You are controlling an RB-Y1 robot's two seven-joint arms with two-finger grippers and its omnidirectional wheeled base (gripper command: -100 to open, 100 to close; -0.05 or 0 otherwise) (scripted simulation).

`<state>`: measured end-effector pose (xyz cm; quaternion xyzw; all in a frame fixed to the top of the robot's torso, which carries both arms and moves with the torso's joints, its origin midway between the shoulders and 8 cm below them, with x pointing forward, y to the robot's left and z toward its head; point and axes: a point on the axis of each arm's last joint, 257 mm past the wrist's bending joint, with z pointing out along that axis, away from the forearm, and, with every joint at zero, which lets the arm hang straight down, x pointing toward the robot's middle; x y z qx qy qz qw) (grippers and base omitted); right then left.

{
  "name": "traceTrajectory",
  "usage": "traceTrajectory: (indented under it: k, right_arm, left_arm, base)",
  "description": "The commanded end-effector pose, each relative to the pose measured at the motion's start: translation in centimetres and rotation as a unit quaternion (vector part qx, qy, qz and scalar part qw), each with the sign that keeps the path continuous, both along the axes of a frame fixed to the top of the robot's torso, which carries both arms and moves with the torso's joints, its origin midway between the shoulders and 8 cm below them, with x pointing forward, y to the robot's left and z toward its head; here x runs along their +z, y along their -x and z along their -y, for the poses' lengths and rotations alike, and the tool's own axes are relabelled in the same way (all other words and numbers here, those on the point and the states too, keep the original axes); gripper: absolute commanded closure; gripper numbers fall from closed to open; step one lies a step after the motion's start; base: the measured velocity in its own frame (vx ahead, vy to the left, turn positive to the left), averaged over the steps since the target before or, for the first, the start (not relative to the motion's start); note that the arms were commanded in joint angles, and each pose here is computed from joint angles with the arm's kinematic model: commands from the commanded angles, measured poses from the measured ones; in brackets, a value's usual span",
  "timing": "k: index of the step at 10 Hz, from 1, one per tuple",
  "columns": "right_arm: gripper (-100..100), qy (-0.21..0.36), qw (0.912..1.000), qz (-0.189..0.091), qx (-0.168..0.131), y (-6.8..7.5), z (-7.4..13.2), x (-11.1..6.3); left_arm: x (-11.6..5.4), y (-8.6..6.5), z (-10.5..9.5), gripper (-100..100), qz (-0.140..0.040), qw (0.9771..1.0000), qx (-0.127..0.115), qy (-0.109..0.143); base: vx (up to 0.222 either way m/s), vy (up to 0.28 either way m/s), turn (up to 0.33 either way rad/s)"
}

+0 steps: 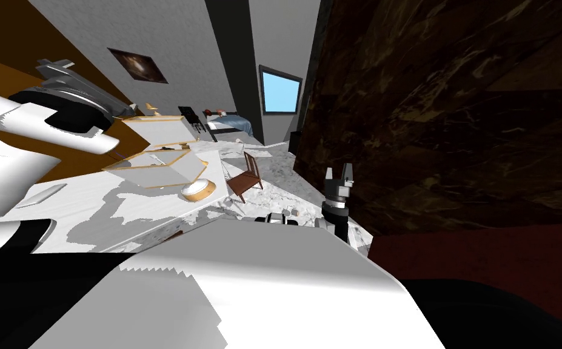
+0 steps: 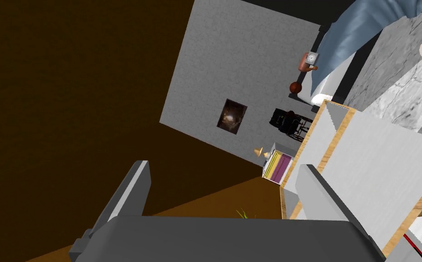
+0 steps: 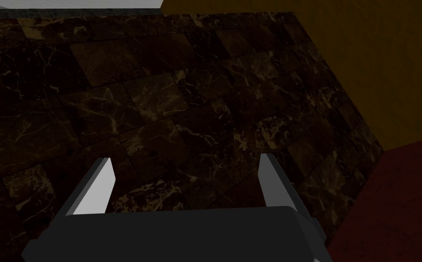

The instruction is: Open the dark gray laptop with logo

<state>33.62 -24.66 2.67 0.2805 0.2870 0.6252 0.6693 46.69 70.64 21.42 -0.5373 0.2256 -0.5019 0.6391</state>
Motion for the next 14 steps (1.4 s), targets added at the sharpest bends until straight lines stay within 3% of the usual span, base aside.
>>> traceTrajectory:
  k: [1,3,4,5,8,9,11,13,14]
  right_arm:
    - [0,0.0,1.0,0.0,0.0,0.0,0.0,0.0]
    - [0,0.0,1.0,0.0,0.0,0.0,0.0,0.0]
    - [0,0.0,1.0,0.0,0.0,0.0,0.0,0.0]
    - [0,0.0,1.0,0.0,0.0,0.0,0.0,0.0]
    - [0,0.0,1.0,0.0,0.0,0.0,0.0,0.0]
    - [0,0.0,1.0,0.0,0.0,0.0,0.0,0.0]
    - [0,0.0,1.0,0.0,0.0,0.0,0.0,0.0]
    - [0,0.0,1.0,0.0,0.0,0.0,0.0,0.0]
    - [0,0.0,1.0,0.0,0.0,0.0,0.0,0.0]
  left_arm:
    - [2.4,0.4,0.7,-100,0.029,0.9991,-0.013,-0.029]
    - [2.7,0.5,0.8,-100,0.02,0.9981,-0.004,-0.058]
    - [4.5,1.2,0.9,-100,0.054,0.9968,-0.014,-0.058]
    - [4.7,1.0,1.6,-100,0.049,0.9955,-0.021,-0.078]
    - [4.8,1.0,1.6,-100,0.035,0.9934,-0.006,-0.109]
    - [6.4,1.8,1.5,-100,0.066,0.9917,-0.013,-0.11]
    - [6.4,1.6,2.3,-100,0.054,0.9885,-0.014,-0.141]
    - [6.4,1.6,2.3,-100,0.046,0.9866,-0.006,-0.156]
    - [7.7,2.4,2.0,-100,0.073,0.9852,-0.01,-0.155]
  base:
    - [0.303,-0.154,0.162]
    - [0.099,-0.069,-0.02]
    - [0.202,-0.053,0.311]
    - [0.251,-0.154,0.189]
    - [0.078,-0.053,-0.022]
    - [0.237,-0.038,0.322]
    - [0.245,-0.124,0.103]
    - [0.006,-0.037,-0.034]
    - [0.192,-0.067,0.303]
